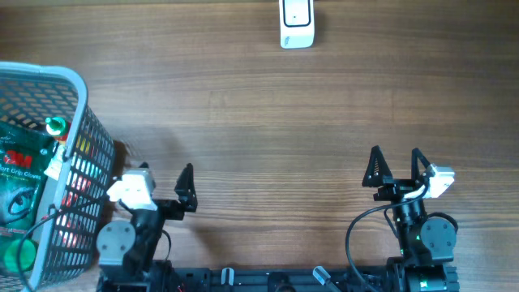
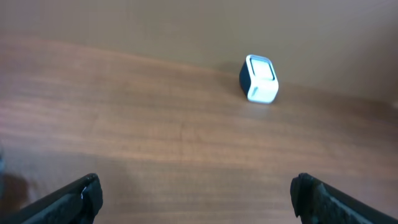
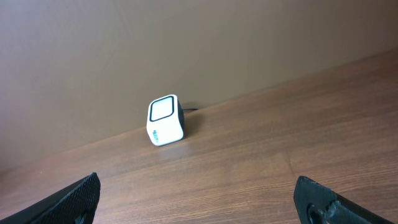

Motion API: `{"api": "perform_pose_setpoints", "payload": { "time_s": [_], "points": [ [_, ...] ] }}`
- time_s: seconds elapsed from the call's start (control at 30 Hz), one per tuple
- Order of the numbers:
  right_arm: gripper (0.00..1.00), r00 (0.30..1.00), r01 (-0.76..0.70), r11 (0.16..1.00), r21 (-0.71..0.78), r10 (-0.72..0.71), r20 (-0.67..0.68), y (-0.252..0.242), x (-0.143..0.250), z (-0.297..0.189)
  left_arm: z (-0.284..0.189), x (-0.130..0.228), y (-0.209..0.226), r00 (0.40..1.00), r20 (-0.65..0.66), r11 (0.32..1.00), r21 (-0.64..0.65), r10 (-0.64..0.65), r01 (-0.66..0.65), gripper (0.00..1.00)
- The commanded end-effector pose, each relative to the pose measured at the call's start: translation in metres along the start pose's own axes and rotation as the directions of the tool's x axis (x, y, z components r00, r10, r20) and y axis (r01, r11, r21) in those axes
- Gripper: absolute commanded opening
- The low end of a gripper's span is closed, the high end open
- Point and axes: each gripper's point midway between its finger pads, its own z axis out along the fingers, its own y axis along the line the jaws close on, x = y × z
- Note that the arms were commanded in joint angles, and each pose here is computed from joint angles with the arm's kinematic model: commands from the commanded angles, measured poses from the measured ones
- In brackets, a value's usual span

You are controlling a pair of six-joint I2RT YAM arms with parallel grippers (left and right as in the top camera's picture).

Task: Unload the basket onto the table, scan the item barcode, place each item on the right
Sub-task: 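Move the left gripper toward the grey basket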

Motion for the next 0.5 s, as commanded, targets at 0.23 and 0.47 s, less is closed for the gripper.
{"api": "perform_pose_setpoints", "payload": {
  "time_s": [0.23,0.47],
  "points": [
    [1.0,1.0,0.012,1.0,0.012,-0.012,0.01,-0.002,-0.002,0.0,-0.022,-0.018,-0.053,0.904,-0.403,0.974,0.106,-0.144,0.202,1.0],
    [1.0,1.0,0.012,1.0,0.012,-0.012,0.01,-0.002,-0.002,0.0,0.0,-0.025,-0.048,0.839,-0.486,0.959,0.003,-0.245,0.282,1.0]
  ]
}}
